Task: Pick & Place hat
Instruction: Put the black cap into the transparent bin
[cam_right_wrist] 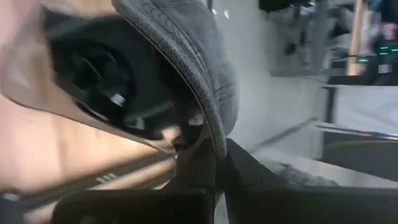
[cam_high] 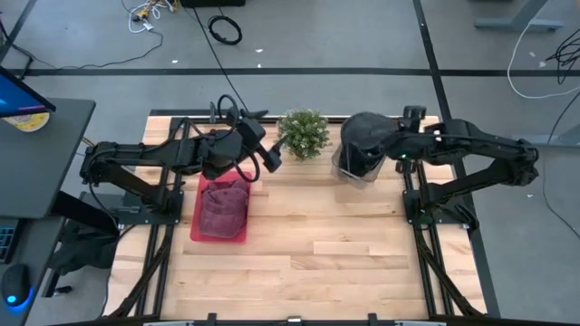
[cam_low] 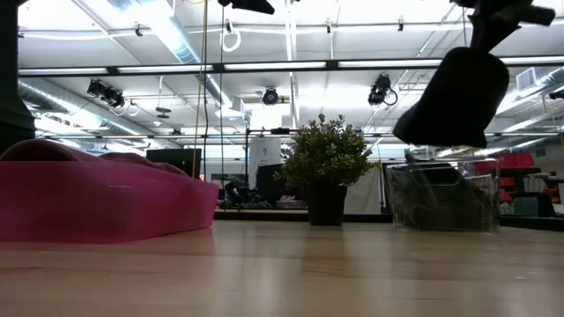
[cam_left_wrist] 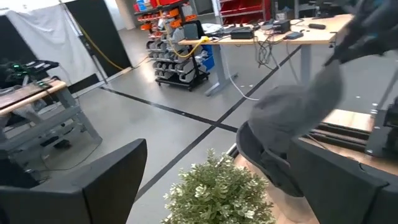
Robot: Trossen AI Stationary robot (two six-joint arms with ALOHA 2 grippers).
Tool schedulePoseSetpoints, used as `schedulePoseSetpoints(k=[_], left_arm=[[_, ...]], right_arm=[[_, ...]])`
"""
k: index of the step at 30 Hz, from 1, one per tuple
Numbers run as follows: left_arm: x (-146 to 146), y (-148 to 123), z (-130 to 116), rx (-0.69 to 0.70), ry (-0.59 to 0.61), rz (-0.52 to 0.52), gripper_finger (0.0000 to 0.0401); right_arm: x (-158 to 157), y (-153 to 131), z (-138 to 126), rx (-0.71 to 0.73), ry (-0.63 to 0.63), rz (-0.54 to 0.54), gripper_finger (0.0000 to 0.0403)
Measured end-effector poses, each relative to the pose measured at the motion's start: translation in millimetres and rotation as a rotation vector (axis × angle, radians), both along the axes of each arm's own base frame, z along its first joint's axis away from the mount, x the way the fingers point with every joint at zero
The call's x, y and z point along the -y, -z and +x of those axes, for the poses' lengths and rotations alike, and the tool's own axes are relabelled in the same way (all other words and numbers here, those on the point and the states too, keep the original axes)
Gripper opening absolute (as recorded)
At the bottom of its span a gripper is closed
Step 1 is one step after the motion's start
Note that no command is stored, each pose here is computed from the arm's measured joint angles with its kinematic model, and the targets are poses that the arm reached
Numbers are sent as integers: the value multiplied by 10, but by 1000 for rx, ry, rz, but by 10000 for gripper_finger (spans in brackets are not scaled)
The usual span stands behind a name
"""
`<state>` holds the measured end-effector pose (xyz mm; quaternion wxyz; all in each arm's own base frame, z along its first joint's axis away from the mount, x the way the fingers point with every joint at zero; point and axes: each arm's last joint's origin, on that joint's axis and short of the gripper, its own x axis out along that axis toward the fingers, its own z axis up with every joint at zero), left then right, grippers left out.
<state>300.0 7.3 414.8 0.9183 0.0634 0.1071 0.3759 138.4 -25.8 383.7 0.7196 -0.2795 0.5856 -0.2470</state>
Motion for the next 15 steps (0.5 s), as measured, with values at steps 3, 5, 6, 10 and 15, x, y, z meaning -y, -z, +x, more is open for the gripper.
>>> schedulePoseSetpoints(k=[3, 5, 6, 10, 15], left_arm=[[-6, -1, -6, 0, -31, 7, 392], [-10, -2, -10, 1, -48, 11, 392], [-11, -3, -12, 1, -55, 12, 392], [-22, -3, -15, 2, -72, 15, 392], [-43, -3, -14, 23, -83, -5, 392]], right_arm=[[-23, -68, -40, 76, 9, 73, 6], [-56, -132, -85, 105, -30, 111, 6], [-86, -185, -135, 137, -57, 133, 6], [-169, -447, -398, 327, -115, 243, 6], [-204, -641, -666, 526, -97, 458, 6]])
